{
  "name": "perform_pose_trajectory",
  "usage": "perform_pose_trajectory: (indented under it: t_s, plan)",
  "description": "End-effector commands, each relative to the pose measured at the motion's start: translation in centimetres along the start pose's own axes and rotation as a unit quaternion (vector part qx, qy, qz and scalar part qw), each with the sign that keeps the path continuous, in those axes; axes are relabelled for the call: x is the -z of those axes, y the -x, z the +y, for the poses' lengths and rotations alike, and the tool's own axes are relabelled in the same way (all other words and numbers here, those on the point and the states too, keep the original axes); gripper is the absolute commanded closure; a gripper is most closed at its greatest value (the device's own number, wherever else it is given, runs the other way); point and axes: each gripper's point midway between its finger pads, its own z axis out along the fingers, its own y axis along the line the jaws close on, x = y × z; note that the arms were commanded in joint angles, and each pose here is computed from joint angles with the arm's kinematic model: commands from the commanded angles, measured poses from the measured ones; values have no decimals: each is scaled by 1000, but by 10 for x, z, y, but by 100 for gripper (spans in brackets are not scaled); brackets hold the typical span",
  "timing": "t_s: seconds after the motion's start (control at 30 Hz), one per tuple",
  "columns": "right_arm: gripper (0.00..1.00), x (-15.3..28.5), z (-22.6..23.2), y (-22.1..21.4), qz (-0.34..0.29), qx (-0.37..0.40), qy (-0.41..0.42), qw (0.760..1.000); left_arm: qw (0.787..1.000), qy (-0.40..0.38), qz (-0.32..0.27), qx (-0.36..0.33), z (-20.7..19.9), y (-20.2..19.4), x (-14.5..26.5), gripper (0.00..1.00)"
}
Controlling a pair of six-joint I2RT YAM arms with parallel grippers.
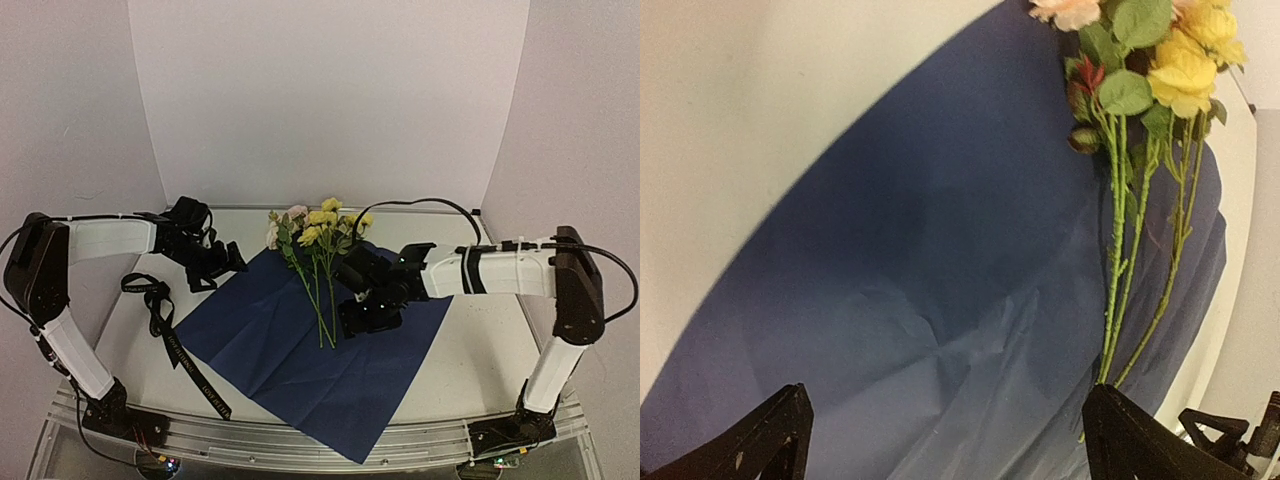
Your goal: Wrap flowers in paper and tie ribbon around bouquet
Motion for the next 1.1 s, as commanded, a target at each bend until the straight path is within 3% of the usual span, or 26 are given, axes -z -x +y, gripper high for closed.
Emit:
perform_pose_trajectory:
  t_s: [0.0,0.33,0.57,0.77,1.07]
  plan:
    - [29,30,1,-40,-20,22,0,1000,999,-36,-4,-38,-33,-23,2,3]
    - [33,44,24,-135,19,46,36,998,989,-81,28,-122,-94,-77,-13,3]
    - [34,44,21,-169,63,-40,111,991,983,-91,56,-148,-106,-101,-29,4]
    - [32,44,31,-189,103,-120,182,970,982,-92,54,-155,-106,-102,-23,4]
    - [30,30,21,-202,113,-238,208,942,981,-98,55,-160,-109,-103,-19,4]
